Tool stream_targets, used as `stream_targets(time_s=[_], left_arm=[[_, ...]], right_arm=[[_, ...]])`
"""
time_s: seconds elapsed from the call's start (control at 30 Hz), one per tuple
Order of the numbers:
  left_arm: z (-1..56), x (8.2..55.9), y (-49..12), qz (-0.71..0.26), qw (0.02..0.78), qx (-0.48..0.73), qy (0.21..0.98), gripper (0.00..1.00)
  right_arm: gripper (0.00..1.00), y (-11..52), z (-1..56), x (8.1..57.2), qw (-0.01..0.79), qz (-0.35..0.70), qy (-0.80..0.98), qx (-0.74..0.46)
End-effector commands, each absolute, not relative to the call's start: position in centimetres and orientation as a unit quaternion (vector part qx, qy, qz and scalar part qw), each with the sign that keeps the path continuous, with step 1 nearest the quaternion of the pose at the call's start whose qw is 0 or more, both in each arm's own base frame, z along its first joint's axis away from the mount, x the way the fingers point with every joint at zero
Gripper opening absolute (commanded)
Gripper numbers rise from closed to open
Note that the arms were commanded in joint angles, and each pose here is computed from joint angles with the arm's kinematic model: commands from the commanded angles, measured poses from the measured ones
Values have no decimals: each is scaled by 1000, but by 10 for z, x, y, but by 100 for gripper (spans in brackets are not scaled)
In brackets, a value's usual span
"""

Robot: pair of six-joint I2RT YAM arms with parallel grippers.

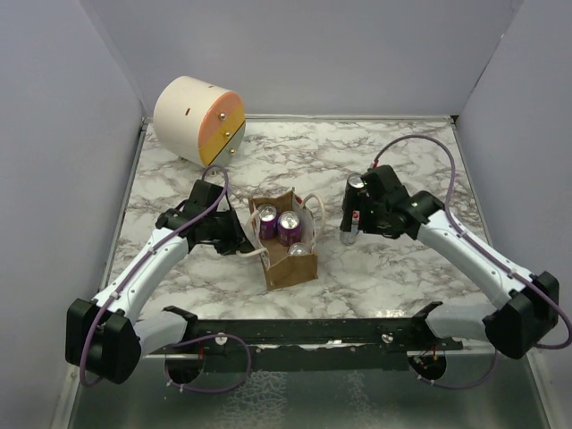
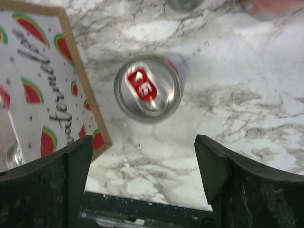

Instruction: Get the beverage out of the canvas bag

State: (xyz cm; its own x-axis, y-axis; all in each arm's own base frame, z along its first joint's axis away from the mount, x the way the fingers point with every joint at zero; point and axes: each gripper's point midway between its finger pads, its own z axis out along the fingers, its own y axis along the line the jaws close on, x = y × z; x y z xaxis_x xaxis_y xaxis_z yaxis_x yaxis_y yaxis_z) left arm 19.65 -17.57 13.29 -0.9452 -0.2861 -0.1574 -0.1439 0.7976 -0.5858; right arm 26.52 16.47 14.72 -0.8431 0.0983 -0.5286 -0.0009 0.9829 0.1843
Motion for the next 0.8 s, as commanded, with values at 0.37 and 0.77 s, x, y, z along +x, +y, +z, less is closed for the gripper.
stream_targets(time_s=[0.37, 0.77], left_arm=[[142, 188, -179, -321, 121, -105, 933, 0], [144, 191, -179, -321, 124, -109, 933, 0]], right_arm=[[88, 188, 202, 188, 251, 274, 928, -27], [92, 274, 333, 242, 329, 398, 847, -130]])
